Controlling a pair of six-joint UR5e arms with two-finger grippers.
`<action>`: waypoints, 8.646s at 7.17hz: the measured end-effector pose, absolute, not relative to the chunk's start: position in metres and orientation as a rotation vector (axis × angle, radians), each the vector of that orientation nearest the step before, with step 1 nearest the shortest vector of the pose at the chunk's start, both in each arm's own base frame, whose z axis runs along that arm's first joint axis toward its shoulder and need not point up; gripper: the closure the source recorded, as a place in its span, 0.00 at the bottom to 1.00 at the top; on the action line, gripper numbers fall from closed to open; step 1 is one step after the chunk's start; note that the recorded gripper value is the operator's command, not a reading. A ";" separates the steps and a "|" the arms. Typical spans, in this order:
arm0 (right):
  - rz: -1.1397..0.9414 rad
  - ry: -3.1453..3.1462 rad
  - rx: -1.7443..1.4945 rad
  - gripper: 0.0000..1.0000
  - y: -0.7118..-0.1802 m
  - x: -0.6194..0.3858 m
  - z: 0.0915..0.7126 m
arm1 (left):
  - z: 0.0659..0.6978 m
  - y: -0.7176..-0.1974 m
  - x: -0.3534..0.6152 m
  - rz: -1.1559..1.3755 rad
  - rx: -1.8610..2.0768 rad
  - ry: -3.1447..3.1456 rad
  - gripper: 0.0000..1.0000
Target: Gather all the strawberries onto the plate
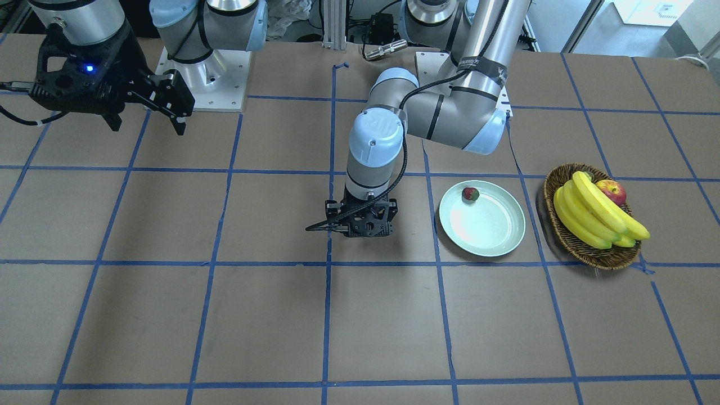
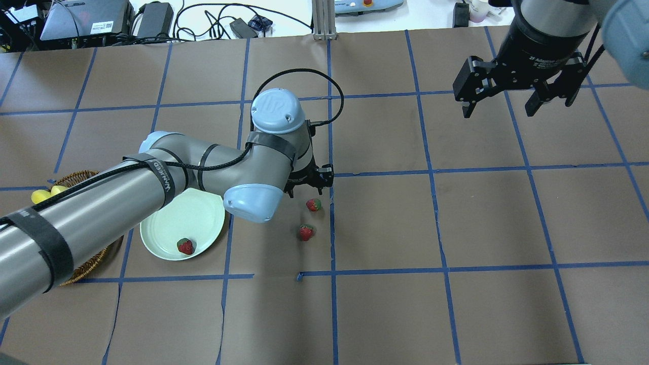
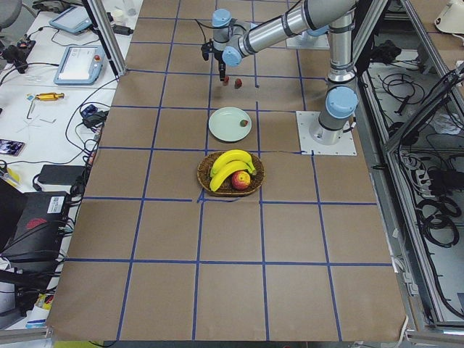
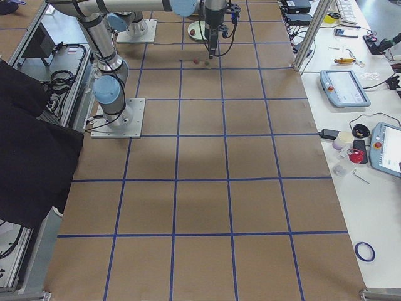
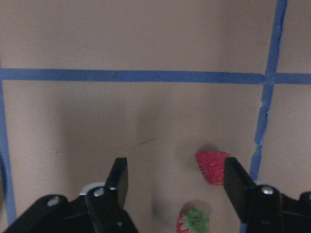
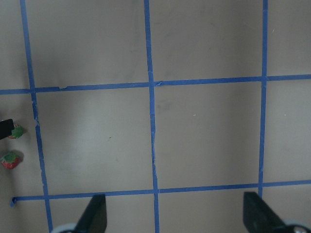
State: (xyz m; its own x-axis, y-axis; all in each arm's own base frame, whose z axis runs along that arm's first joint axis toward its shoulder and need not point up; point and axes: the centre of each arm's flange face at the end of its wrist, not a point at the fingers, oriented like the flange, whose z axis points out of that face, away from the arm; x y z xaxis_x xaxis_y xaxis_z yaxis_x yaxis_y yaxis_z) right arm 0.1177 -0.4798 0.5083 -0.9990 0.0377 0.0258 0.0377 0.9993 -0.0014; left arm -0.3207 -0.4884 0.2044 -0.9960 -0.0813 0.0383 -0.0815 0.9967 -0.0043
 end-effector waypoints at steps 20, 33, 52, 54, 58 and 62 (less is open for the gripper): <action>0.000 -3.115 -0.060 0.00 -0.481 0.118 0.507 | 0.198 -0.455 -0.062 -0.306 -0.180 -3.251 0.11; -0.004 -3.114 -0.060 0.00 -0.481 0.117 0.507 | 0.179 -0.428 -0.320 -0.119 0.074 -3.174 0.46; -0.004 -3.117 -0.060 0.00 -0.481 0.117 0.506 | 0.227 -0.477 -0.098 -0.198 -0.167 -3.213 0.00; -0.004 -3.117 -0.061 0.00 -0.481 0.117 0.506 | 0.289 -0.500 -0.100 -0.003 -0.171 -3.229 0.00; -0.003 -3.117 -0.063 0.00 -0.481 0.118 0.506 | 0.466 -0.514 -0.122 0.215 -0.163 -3.139 0.00; -0.003 -3.117 -0.063 0.00 -0.481 0.118 0.506 | 0.526 -0.484 -0.143 0.237 -0.110 -3.111 0.00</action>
State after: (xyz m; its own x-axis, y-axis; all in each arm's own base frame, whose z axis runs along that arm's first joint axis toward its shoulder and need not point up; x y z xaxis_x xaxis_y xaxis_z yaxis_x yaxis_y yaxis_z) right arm 0.1179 -0.4812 0.5064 -0.9989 0.0401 0.0239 0.0402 0.9992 0.0012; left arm -0.1427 -0.4844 0.5256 -0.9973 0.0715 0.0145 0.0685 0.9860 -0.1520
